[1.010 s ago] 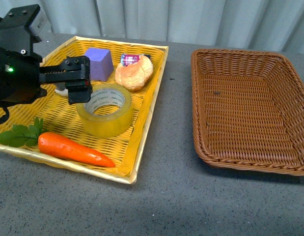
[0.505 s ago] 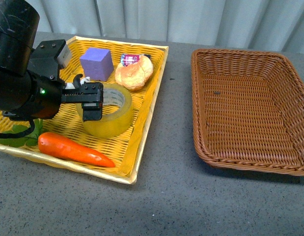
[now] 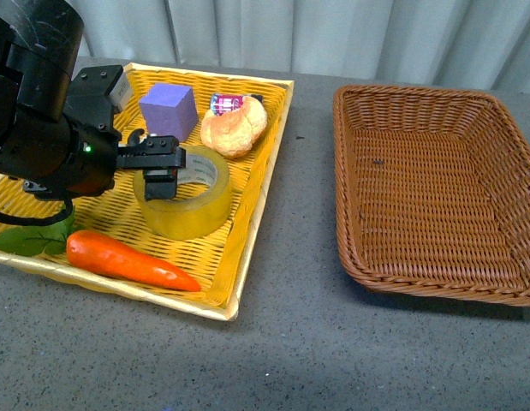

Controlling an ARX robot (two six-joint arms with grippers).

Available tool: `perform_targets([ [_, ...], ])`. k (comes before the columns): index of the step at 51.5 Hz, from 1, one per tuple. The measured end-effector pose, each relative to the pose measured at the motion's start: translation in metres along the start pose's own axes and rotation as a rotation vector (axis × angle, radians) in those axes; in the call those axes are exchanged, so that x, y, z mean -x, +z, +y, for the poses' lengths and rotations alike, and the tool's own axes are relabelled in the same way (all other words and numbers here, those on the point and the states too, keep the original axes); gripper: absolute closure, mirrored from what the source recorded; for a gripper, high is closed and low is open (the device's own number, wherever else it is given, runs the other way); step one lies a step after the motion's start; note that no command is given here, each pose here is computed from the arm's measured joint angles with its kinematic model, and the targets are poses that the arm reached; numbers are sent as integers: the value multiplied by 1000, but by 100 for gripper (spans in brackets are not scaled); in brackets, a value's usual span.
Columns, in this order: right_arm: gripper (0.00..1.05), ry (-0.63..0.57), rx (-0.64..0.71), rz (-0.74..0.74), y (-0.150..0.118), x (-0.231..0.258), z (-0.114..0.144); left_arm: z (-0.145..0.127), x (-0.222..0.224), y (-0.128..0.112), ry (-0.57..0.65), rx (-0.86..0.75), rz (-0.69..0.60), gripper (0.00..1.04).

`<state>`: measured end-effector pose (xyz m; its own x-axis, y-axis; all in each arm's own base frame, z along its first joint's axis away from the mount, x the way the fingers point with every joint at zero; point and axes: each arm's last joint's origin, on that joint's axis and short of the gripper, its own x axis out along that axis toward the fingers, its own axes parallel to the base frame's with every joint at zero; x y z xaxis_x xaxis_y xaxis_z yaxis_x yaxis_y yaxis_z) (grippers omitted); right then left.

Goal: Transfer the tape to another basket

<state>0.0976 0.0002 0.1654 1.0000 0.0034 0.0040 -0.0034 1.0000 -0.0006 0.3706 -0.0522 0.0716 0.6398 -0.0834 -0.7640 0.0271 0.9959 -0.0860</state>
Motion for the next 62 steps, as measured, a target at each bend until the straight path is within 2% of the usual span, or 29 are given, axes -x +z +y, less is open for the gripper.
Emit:
perform_targets([
  [11,9,0,0,0,0,0,0,-2,-2,2,-1,-1,4,77],
  [15,9,0,0,0,0,0,0,-3,-2,3,-3,-10,1,87],
  [33,9,0,0,0,0,0,0,-3,0,5,-17,2,-8,89],
  [41,9,0,0,0,0,0,0,-10,15,18,-96,-30,-68,90],
  [52,9,0,0,0,0,0,0,-39,55,49,-201,-261,-282,90],
  [62,9,0,0,0,0,0,0,-70,71,57,-310,-467,-371,90],
])
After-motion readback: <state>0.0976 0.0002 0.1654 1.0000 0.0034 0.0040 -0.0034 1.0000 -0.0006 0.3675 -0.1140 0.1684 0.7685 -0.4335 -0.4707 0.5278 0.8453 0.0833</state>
